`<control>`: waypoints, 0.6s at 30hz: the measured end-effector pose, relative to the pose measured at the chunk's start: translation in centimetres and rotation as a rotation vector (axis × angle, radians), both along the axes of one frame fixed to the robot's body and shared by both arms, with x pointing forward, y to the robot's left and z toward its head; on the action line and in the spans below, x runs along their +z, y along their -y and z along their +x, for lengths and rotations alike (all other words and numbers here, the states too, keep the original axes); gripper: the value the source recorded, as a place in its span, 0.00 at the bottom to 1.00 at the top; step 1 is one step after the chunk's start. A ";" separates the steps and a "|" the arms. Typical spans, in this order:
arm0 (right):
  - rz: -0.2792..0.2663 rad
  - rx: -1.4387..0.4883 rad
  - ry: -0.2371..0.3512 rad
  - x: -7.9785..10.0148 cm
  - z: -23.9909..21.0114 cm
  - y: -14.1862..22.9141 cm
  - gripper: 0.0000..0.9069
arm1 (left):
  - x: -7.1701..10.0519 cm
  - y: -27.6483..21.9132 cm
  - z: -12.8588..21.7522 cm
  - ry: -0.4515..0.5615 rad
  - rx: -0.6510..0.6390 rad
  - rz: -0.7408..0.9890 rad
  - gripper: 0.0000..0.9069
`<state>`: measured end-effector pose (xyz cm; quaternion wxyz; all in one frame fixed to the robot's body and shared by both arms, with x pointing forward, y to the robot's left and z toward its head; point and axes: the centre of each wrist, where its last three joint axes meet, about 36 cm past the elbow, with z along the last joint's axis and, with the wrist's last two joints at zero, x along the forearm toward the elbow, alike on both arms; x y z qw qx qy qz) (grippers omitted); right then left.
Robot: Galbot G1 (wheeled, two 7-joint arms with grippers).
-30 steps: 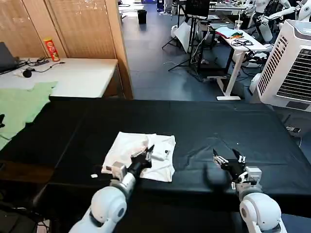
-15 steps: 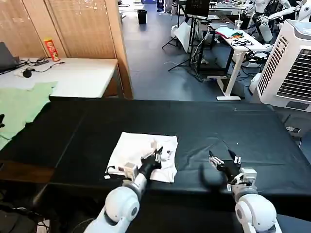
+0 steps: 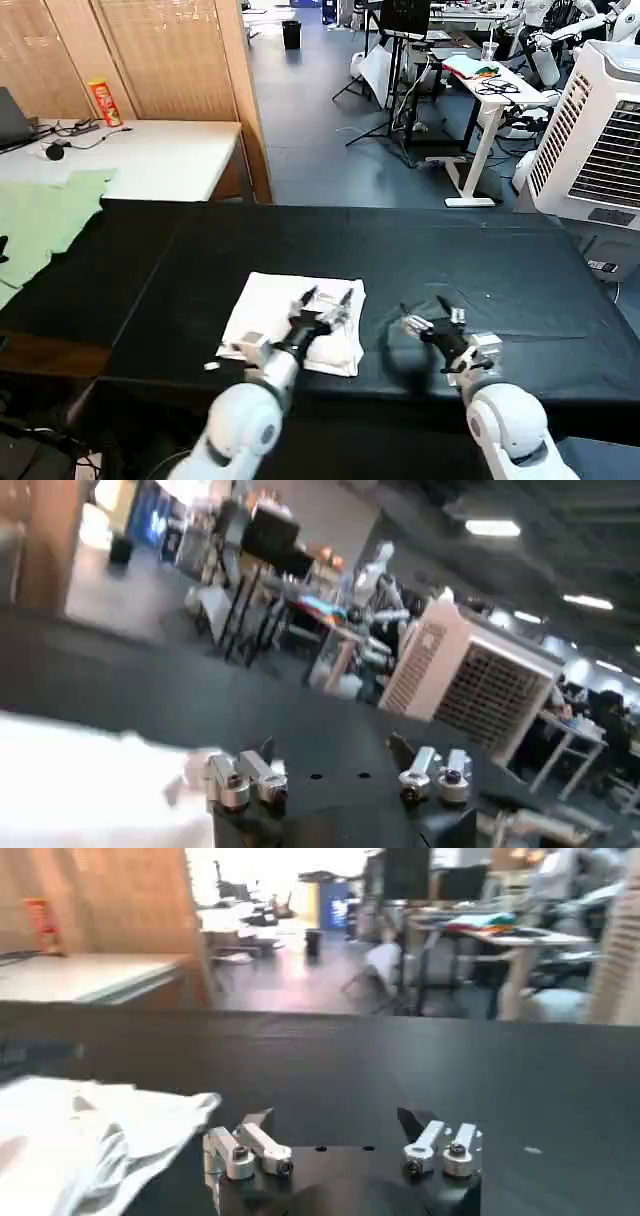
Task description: Fold and organize the clothes.
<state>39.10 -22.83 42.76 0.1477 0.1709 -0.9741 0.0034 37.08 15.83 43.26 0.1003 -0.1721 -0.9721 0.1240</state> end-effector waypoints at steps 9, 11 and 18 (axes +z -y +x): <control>-0.042 0.130 -0.011 -1.1 5.0 -6.3 0.97 | -0.4 -6.1 -1.0 0.034 0.153 0.153 0.97; -0.060 0.153 -0.017 -1.4 6.3 -7.6 0.97 | -0.7 -6.8 -1.4 0.028 0.176 0.167 0.97; -0.098 0.189 -0.038 -2.2 8.3 -10.6 0.97 | -1.4 -8.5 -2.5 0.011 0.228 0.197 0.97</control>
